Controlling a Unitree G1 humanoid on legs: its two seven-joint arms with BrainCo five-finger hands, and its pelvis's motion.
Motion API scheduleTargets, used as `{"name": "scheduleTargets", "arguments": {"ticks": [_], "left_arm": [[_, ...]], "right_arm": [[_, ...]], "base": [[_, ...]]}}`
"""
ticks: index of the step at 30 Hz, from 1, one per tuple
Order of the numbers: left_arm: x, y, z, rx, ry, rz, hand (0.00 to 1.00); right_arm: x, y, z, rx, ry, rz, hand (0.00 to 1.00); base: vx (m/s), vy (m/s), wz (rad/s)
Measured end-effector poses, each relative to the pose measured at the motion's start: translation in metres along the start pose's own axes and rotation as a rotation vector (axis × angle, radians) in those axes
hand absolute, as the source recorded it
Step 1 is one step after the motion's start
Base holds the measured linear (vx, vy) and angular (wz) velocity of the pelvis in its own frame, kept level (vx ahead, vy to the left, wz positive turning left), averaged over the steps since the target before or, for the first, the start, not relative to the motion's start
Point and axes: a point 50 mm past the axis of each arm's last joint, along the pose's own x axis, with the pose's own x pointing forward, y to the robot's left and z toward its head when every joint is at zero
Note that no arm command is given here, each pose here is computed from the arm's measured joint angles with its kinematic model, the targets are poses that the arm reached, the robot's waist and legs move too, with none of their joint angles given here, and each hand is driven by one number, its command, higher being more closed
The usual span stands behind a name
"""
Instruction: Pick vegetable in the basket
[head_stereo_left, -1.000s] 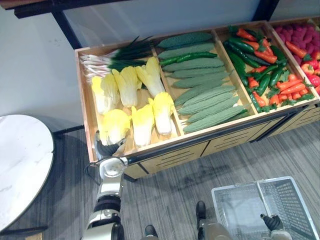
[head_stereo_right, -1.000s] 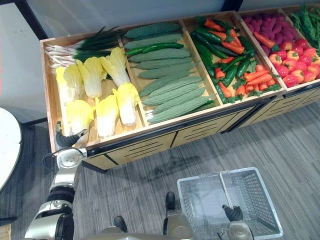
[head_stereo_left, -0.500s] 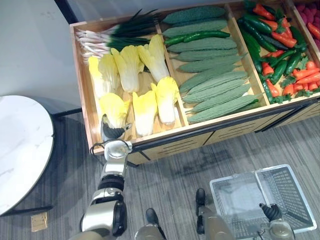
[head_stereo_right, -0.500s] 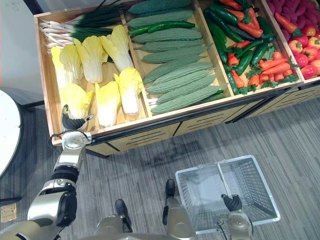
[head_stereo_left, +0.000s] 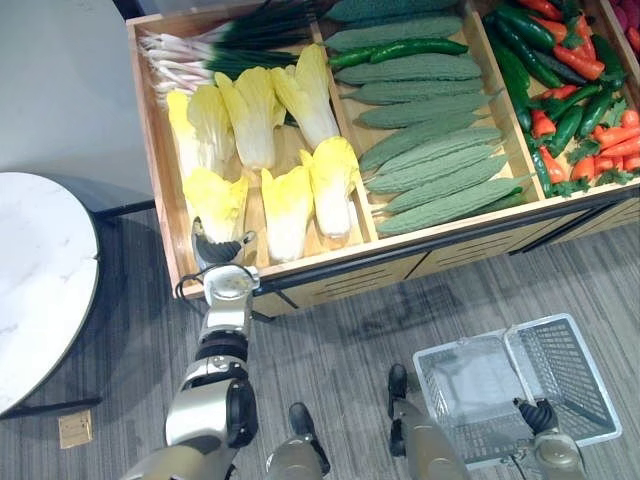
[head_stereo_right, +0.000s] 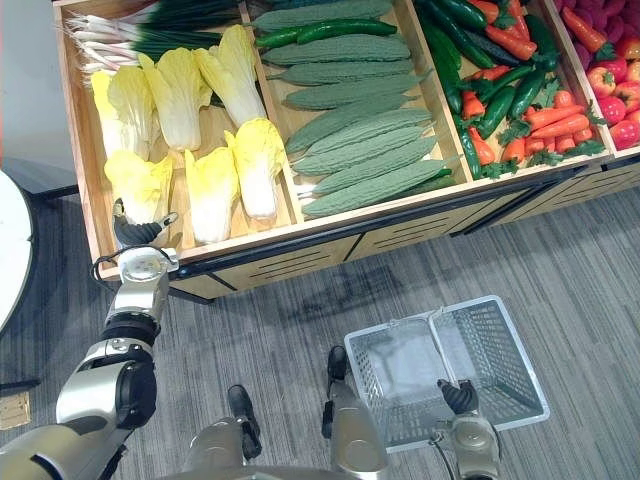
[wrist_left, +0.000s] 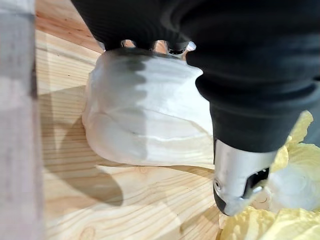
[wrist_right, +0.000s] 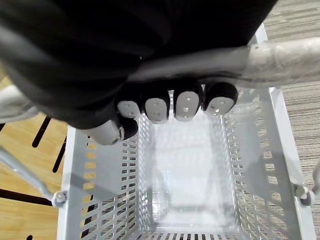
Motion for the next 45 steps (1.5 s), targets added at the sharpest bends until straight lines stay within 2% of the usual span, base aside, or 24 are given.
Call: {"name": "scheduleTargets", "arguments": {"ticks": [1, 2, 9, 25, 29, 31, 34, 39, 45], "left_arm": [[0.001, 0.001, -0.001, 0.007, 0.006, -0.005, 0.00], [0.002, 0.002, -0.004, 0.018, 0.020, -0.013, 1.00], [0.013, 0.018, -0.001, 0.030, 0.021, 0.017, 1.00], [0.011, 0.013, -0.012, 0.029, 0.079, -0.024, 1.00], [0.008, 0.007, -0.013, -0.061, 0.100, -0.028, 1.00], [0.003, -0.002, -0.009, -0.140, 0.103, -0.036, 1.00], [-0.016, -0.020, -0.005, -0.166, 0.038, -0.063, 1.00], [-0.041, -0.020, -0.007, -0.225, -0.028, -0.037, 1.00], [-0.057, -0.008, 0.021, -0.267, -0.198, 0.002, 1.00]], "right_arm": [[0.000, 0.000, 0.000, -0.003, -0.002, 0.001, 1.00], [0.000, 0.000, 0.001, -0.006, -0.004, 0.002, 1.00], [0.007, -0.005, 0.016, -0.036, -0.047, 0.001, 1.00], [0.007, -0.006, 0.016, -0.047, -0.046, 0.004, 1.00], [0.007, -0.006, 0.013, -0.047, -0.035, 0.005, 1.00], [0.006, -0.007, 0.011, -0.042, -0.024, 0.001, 1.00], [0.005, -0.008, 0.007, -0.014, -0.005, -0.013, 1.00], [0.001, -0.005, -0.003, 0.024, 0.029, -0.023, 1.00], [-0.004, -0.003, -0.015, 0.020, 0.059, -0.016, 1.00]], "base": [[0.00, 0.000, 0.00], [0.00, 0.000, 0.00], [-0.02, -0.011, -0.09], [0.00, -0.003, -0.01], [0.00, -0.001, 0.01], [-0.01, 0.004, 0.10], [-0.01, 0.015, 0.08], [0.00, 0.000, 0.00], [-0.01, -0.005, -0.01]]}}
